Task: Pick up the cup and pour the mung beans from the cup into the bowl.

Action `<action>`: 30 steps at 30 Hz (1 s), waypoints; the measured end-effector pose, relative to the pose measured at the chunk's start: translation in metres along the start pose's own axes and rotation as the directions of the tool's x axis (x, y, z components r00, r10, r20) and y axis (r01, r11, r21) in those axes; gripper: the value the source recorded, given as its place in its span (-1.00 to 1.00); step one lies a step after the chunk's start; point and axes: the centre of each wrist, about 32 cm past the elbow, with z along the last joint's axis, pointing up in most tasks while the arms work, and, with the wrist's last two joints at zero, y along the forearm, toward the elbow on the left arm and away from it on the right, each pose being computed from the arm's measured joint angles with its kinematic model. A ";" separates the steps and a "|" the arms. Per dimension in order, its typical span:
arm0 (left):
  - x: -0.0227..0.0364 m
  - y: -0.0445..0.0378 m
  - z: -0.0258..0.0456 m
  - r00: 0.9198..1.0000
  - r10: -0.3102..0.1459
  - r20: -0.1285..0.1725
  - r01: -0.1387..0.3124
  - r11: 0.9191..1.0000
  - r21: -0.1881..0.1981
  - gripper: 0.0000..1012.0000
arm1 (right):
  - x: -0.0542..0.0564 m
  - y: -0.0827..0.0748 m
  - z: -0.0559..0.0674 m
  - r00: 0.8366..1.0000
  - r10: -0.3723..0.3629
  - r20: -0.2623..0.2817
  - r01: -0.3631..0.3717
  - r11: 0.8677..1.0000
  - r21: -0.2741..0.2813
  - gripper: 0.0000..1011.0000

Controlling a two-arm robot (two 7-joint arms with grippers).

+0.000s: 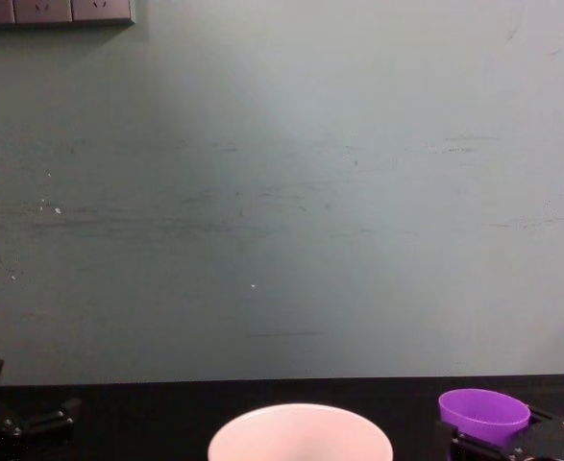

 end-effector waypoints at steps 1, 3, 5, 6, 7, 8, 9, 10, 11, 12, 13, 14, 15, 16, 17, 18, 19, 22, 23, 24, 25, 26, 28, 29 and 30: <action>0.0000 0.0000 0.0000 1.000 0.000 0.000 0.000 1.000 0.000 0.98 | 0.000 0.000 0.000 1.000 0.000 -0.001 0.000 1.000 0.001 0.46; 0.0000 0.0000 0.0000 1.000 0.000 0.000 0.000 1.000 0.000 0.98 | 0.000 -0.001 0.000 1.000 0.000 -0.001 0.000 1.000 0.003 0.46; 0.0000 0.0000 0.0000 1.000 0.000 0.000 0.000 1.000 0.000 0.98 | 0.000 -0.001 -0.001 1.000 -0.001 -0.002 0.001 1.000 0.003 0.46; 0.0000 0.0000 0.0000 1.000 0.000 0.000 0.000 1.000 0.000 0.98 | 0.000 -0.001 -0.001 1.000 -0.001 -0.002 0.001 1.000 0.003 0.46; 0.0000 0.0000 0.0000 1.000 0.000 0.000 0.000 1.000 0.000 0.98 | 0.000 -0.001 -0.001 1.000 0.000 -0.002 0.000 1.000 0.004 0.46; 0.0000 0.0000 0.0000 1.000 0.000 0.000 0.000 1.000 0.000 0.98 | 0.000 -0.001 -0.001 1.000 0.000 -0.002 0.000 1.000 0.004 0.46; 0.0000 0.0000 0.0000 1.000 0.000 0.000 0.000 1.000 0.000 0.98 | 0.000 -0.001 -0.001 1.000 0.000 -0.002 0.000 1.000 0.004 0.46; 0.0000 0.0000 0.0000 1.000 0.000 0.000 0.000 1.000 0.000 0.98 | 0.000 -0.001 -0.001 1.000 0.000 -0.002 0.000 1.000 0.004 0.46; 0.0000 0.0000 0.0000 1.000 0.000 0.000 0.000 1.000 0.000 0.98 | 0.000 -0.001 -0.001 1.000 0.000 -0.002 0.000 1.000 0.004 0.46; 0.0000 0.0000 0.0000 1.000 0.000 0.000 0.000 1.000 0.000 0.98 | 0.000 -0.001 -0.001 1.000 0.000 -0.002 0.000 1.000 0.004 0.46; 0.0000 0.0000 0.0000 1.000 0.000 0.000 0.000 1.000 0.000 0.98 | 0.000 -0.001 -0.001 1.000 0.001 -0.002 -0.001 1.000 0.004 0.46; 0.0000 0.0000 0.0000 1.000 0.000 0.000 0.000 1.000 0.000 0.98 | 0.000 -0.001 0.000 1.000 0.001 -0.002 -0.001 1.000 0.004 0.46; 0.0000 0.0000 0.0000 1.000 0.000 0.000 0.000 1.000 0.000 0.98 | 0.000 -0.001 0.000 1.000 0.001 -0.002 -0.001 1.000 0.004 0.46; 0.0000 0.0000 0.0000 1.000 0.000 0.000 0.000 1.000 0.000 0.98 | 0.000 -0.001 0.000 1.000 0.001 -0.002 -0.001 1.000 0.004 0.46; 0.0000 0.0000 0.0000 1.000 0.000 0.000 0.000 1.000 0.000 0.98 | 0.000 -0.001 0.000 1.000 0.001 -0.002 -0.001 1.000 0.004 0.46; 0.0000 0.0000 0.0000 1.000 0.000 0.000 0.000 1.000 0.000 0.97 | 0.000 -0.001 0.000 1.000 0.001 -0.002 -0.001 1.000 0.004 0.47; 0.0000 0.0000 0.0000 1.000 0.000 0.000 0.000 1.000 0.000 0.98 | 0.000 0.000 0.000 1.000 0.001 -0.002 -0.001 1.000 0.004 0.53; 0.0000 0.0000 0.0000 1.000 0.000 0.000 0.000 1.000 0.000 0.98 | 0.000 0.000 0.000 1.000 0.001 -0.002 -0.001 1.000 0.004 0.67; 0.0000 0.0000 0.0000 1.000 0.000 0.000 0.000 1.000 0.000 0.98 | 0.000 0.000 0.000 1.000 0.001 -0.002 -0.001 1.000 0.004 0.71; 0.0000 0.0000 0.0000 1.000 0.000 0.000 0.000 1.000 0.000 0.98 | 0.001 0.000 0.000 1.000 0.001 -0.002 -0.001 1.000 0.004 0.76; 0.0000 0.0000 0.0000 1.000 0.000 0.000 0.000 1.000 0.000 0.98 | 0.000 0.000 0.000 1.000 0.001 -0.002 -0.001 1.000 0.004 0.76; 0.0000 0.0000 0.0000 1.000 0.000 0.000 0.000 1.000 0.000 0.98 | 0.000 0.000 0.000 1.000 0.001 -0.002 -0.001 1.000 0.004 0.87; 0.0000 0.0000 0.0000 1.000 0.000 0.000 0.000 1.000 0.000 0.98 | 0.000 0.000 0.000 1.000 0.001 -0.002 -0.001 1.000 0.004 0.96; 0.0000 0.0000 0.0000 1.000 0.000 0.000 0.000 1.000 0.000 0.98 | 0.000 0.000 0.000 1.000 0.001 -0.002 -0.001 1.000 0.004 0.98; 0.0000 0.0000 0.0000 1.000 0.000 0.000 0.000 1.000 0.000 0.98 | 0.000 0.000 0.000 1.000 0.001 -0.002 -0.001 1.000 0.004 0.98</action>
